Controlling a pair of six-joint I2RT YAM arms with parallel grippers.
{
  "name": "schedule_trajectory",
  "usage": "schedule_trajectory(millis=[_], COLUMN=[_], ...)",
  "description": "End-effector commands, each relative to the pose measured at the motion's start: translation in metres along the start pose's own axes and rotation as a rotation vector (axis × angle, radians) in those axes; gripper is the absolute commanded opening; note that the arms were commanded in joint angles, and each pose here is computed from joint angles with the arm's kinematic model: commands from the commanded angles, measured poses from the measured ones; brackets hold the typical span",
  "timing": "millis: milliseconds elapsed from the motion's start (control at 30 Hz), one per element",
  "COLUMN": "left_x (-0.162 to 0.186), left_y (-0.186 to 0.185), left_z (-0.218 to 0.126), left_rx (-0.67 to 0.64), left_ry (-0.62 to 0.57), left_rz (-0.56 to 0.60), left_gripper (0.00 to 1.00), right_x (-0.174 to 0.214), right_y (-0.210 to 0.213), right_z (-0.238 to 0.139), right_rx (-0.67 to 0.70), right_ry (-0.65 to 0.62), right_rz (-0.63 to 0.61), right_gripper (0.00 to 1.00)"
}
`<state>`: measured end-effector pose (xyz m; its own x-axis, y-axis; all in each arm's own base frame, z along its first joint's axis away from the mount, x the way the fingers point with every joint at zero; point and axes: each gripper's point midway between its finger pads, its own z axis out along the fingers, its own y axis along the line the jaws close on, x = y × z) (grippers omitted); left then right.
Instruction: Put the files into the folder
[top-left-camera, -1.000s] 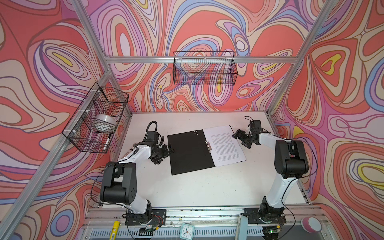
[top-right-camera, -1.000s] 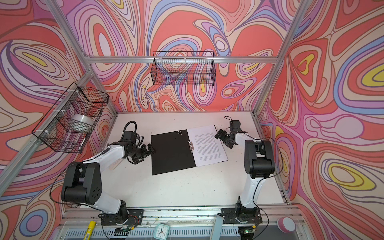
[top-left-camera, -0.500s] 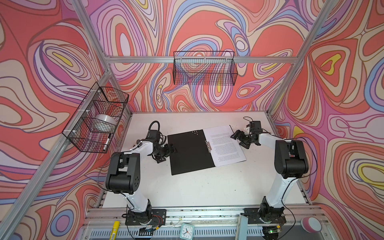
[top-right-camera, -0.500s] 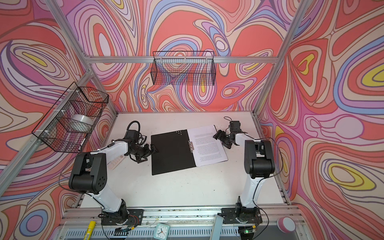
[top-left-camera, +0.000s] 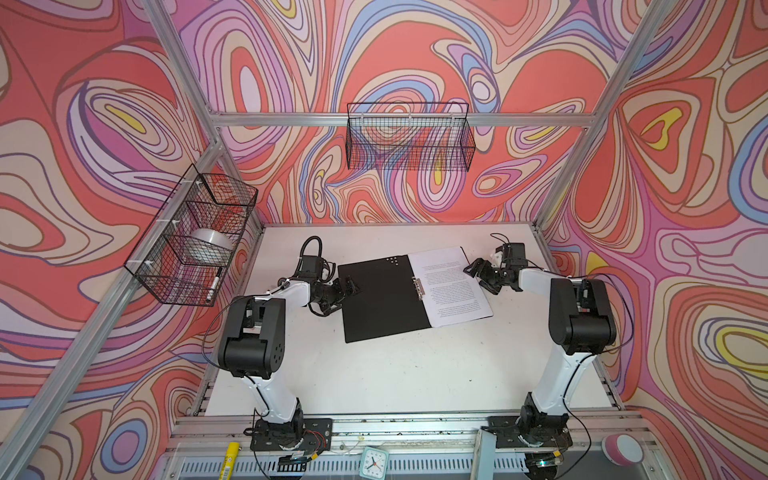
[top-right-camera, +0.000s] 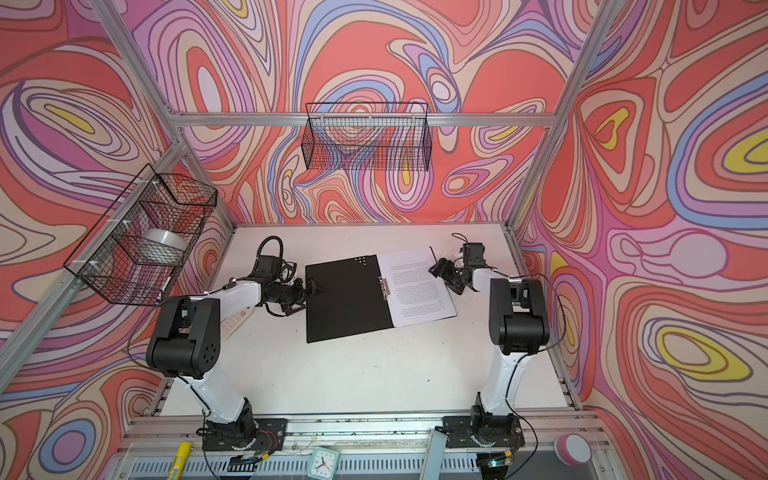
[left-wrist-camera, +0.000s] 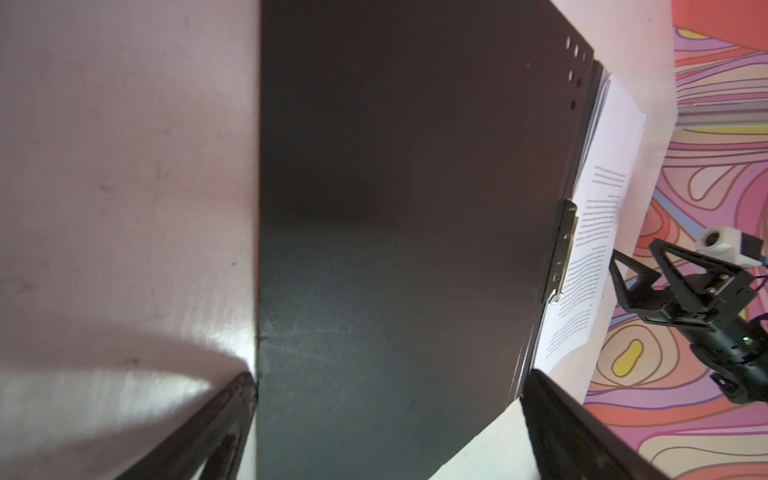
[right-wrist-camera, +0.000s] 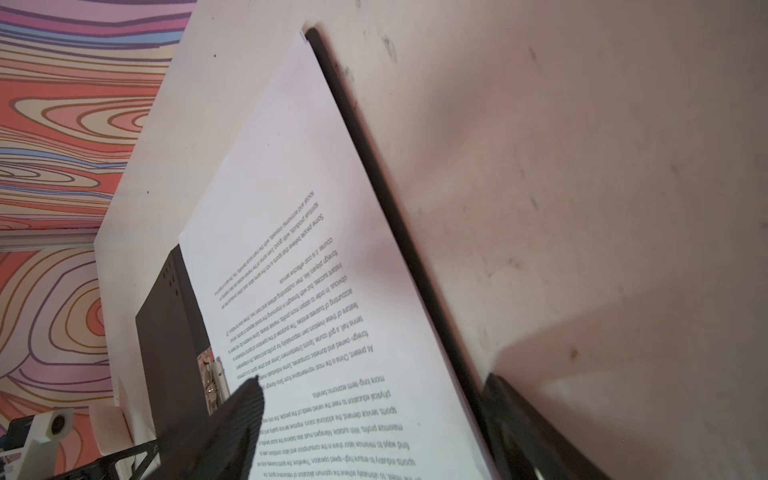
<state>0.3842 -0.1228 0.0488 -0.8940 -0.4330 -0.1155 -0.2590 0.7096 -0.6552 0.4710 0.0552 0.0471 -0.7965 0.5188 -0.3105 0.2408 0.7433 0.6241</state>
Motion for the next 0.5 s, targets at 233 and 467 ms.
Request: schedule_trajectory(millis=[233,467], left_x=[0.013,0.009], left_y=[-0.069,-0.102], left_z=[-0.025,-0.054], left_rx=[0.293,0.411], left_ry=[0.019,-0.034], left_rz=[-0.034,-0.011], left_gripper=[1.00,1.00], right_x=[0.062,0.065], right_y=[0.007,0.011], right_z=[0.016,0.018], right_rx=[-0.049,-0.062], right_ry=[0.211,0.221], right_rz=[0.044,0.041], right_gripper=[0.86,0.84])
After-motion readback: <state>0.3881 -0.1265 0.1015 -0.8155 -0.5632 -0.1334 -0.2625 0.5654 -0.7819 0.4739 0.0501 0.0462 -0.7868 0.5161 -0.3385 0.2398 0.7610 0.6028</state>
